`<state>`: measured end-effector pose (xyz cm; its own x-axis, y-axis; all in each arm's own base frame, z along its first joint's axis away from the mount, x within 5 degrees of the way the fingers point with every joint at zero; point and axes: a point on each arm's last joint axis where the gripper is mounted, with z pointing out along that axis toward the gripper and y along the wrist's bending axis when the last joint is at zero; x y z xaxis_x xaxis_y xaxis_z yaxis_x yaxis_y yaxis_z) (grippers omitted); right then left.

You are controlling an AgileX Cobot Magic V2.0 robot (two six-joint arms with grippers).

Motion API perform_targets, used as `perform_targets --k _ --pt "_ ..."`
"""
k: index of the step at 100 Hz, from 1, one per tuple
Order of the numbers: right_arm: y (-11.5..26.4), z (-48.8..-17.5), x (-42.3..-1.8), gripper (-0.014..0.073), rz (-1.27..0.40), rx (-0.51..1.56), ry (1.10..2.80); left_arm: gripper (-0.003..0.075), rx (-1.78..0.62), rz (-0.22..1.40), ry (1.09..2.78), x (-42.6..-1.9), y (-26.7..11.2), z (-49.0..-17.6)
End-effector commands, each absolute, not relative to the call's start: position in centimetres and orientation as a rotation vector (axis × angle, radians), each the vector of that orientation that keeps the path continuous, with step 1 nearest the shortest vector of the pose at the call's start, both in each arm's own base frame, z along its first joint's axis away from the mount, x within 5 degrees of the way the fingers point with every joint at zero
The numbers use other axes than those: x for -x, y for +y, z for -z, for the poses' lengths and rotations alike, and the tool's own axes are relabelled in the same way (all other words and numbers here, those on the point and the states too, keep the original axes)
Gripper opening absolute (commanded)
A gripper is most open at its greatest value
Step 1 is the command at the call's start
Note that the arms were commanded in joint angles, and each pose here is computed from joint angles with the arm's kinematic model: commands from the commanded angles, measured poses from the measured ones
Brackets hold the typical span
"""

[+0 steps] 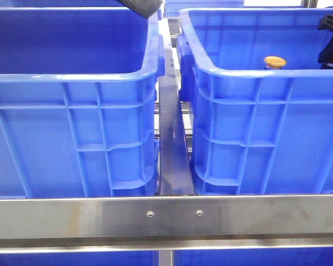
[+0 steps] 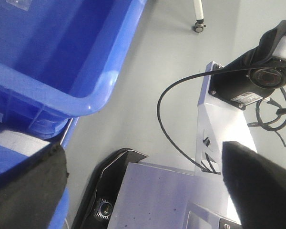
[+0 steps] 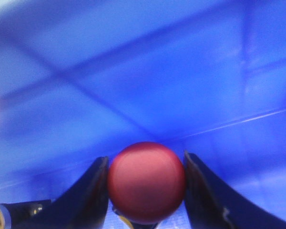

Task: Pick red and yellow buttons and place in box
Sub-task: 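Carry the red button with the right gripper beside the yellow button, then lower the red button onto the bin floor and open the right gripper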

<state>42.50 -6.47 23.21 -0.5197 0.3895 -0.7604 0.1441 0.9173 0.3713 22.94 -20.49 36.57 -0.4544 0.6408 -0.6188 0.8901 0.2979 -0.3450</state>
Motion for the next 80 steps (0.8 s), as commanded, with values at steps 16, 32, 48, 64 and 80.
perform_targets --k 16,32,48,64,80 --pt "-6.4 -26.4 -42.4 0.0573 -0.327 -0.362 2.031 0.0619 -1.366 1.029 2.137 -21.6 -20.2 -38.9" --pt "-6.1 -26.5 -42.3 0.0579 -0.356 -0.346 2.038 0.0619 -1.366 1.029 2.137 -21.6 -20.2 -38.9" --pt "-5.7 -27.4 -41.9 0.0579 -0.392 -0.314 2.034 0.0619 -1.366 1.029 2.137 -21.6 -20.2 -38.9" --pt "-5.5 -28.4 -40.5 0.0573 -0.367 -0.296 2.018 0.0619 -1.366 1.029 2.137 -21.6 -20.2 -38.9" --pt "-5.1 -29.1 -38.1 0.0483 -0.316 -0.238 2.019 0.0619 -1.366 1.016 2.139 -21.7 -20.2 -38.9"
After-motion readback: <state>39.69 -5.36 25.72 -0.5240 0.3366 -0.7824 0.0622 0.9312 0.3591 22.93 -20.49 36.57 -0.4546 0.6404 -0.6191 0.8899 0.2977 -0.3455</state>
